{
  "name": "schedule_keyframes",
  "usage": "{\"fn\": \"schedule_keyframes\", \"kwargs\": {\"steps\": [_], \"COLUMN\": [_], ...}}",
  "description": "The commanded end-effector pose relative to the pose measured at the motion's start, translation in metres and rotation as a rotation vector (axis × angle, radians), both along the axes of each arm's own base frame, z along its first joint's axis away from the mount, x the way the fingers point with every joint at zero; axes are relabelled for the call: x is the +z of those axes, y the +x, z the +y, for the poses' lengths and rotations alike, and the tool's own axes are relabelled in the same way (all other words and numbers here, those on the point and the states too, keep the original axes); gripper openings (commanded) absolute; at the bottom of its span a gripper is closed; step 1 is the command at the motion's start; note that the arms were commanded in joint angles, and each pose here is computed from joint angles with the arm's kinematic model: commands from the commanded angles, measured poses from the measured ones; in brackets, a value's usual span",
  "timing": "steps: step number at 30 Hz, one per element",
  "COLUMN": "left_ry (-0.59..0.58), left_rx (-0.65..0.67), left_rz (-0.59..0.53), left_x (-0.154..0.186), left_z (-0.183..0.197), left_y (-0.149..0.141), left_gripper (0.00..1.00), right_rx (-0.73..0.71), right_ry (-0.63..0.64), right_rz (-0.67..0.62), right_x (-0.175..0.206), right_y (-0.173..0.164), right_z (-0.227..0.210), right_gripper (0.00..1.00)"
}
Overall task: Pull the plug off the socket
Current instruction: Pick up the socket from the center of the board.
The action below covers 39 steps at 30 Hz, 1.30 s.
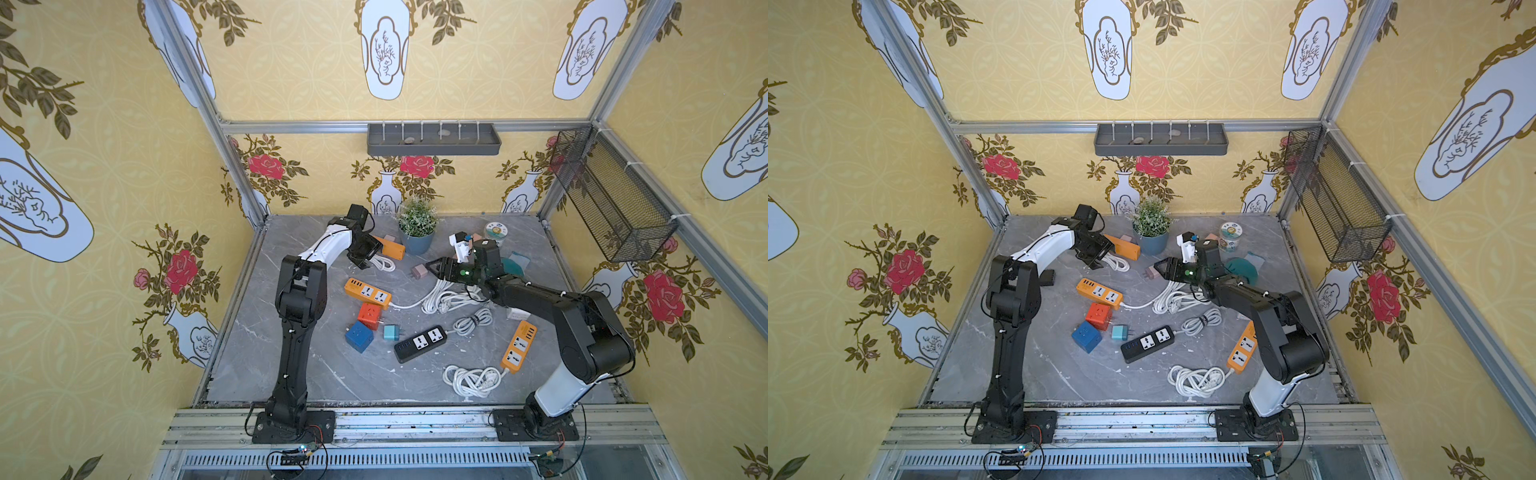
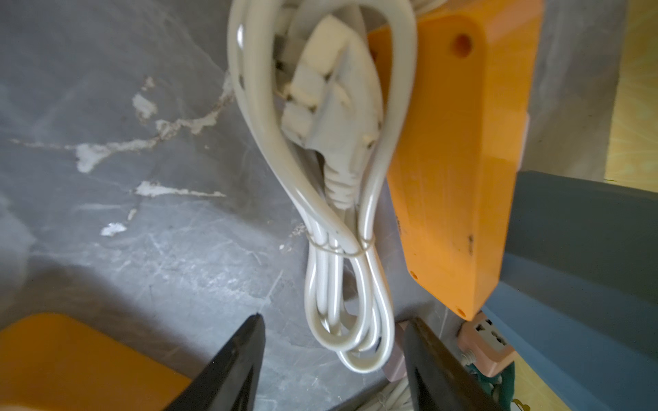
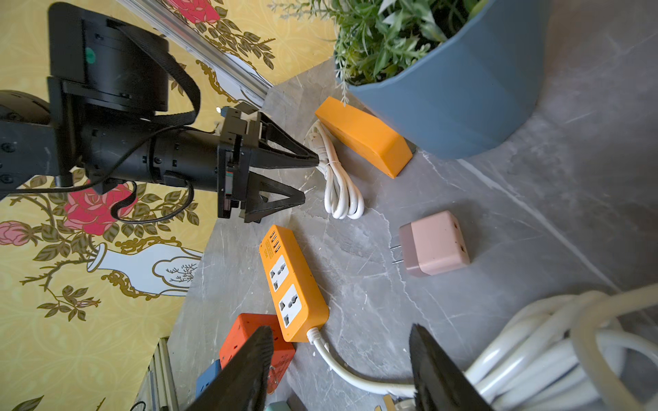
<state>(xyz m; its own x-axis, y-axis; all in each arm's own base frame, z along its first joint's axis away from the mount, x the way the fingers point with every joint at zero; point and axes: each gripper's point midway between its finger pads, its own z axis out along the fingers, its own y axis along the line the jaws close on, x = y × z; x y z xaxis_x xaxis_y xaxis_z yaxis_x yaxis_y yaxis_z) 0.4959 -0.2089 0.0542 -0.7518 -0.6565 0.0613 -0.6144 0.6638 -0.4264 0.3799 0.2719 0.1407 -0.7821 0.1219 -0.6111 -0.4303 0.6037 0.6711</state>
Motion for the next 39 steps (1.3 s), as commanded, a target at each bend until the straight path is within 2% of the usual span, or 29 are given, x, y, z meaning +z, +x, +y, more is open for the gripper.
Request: {"fn": "schedule_keyframes", "kwargs": {"steps": [1, 8, 10, 13, 15, 20, 24, 28, 33, 39], "left_ry": [0.018, 0.065, 0.075, 0.081, 0.084, 0.078, 0.056, 0.065, 0.097, -0.109], "left_rx": [-0.022, -0.025, -0.038, -0.059, -0.066, -0.089, -0.147, -0.246, -0.374, -0.667], "left_rz": [0.029, 0.056, 0.088, 0.129, 0.129, 0.102, -0.015, -0.172, -0.299, -0.464], "left_x": [-0.011, -0.029, -0.036, -0.044, -0.045, -0.038, -0.002, 0.055, 0.108, 0.162], "left_z": [-0.001, 0.003, 0.003, 0.002, 0.001, 0.001, -0.005, -0.003, 0.009, -0.022], "left_y": [0.001, 0.008, 0.006, 0.002, 0.002, 0.006, 0.018, 0.021, -0.003, -0.047], "left_gripper": [0.67, 0.64, 0.56, 0.53, 0.51, 0.36, 0.2, 0.12, 0.04, 0.03], "right_rx": [-0.007, -0.003, 0.0, 0.001, 0.001, 0.003, 0.003, 0.0, -0.007, 0.024], "right_ry": [-0.003, -0.001, -0.001, -0.002, -0.003, -0.001, 0.003, 0.041, 0.098, 0.1], "right_rz": [-0.022, -0.015, -0.014, -0.013, -0.013, -0.012, -0.014, -0.019, -0.029, -0.126], "right_x": [0.004, 0.003, 0.004, 0.003, 0.003, 0.004, 0.006, 0.012, 0.018, 0.03], "right_y": [0.003, 0.001, 0.001, 0.001, 0.002, 0.002, 0.0, -0.002, -0.005, -0.008], "right_z": [-0.001, -0.001, 0.0, 0.0, 0.0, 0.002, 0.001, 0.0, -0.007, -0.005], "right_gripper": [0.64, 0.64, 0.64, 0.64, 0.64, 0.63, 0.63, 0.63, 0.64, 0.66]}}
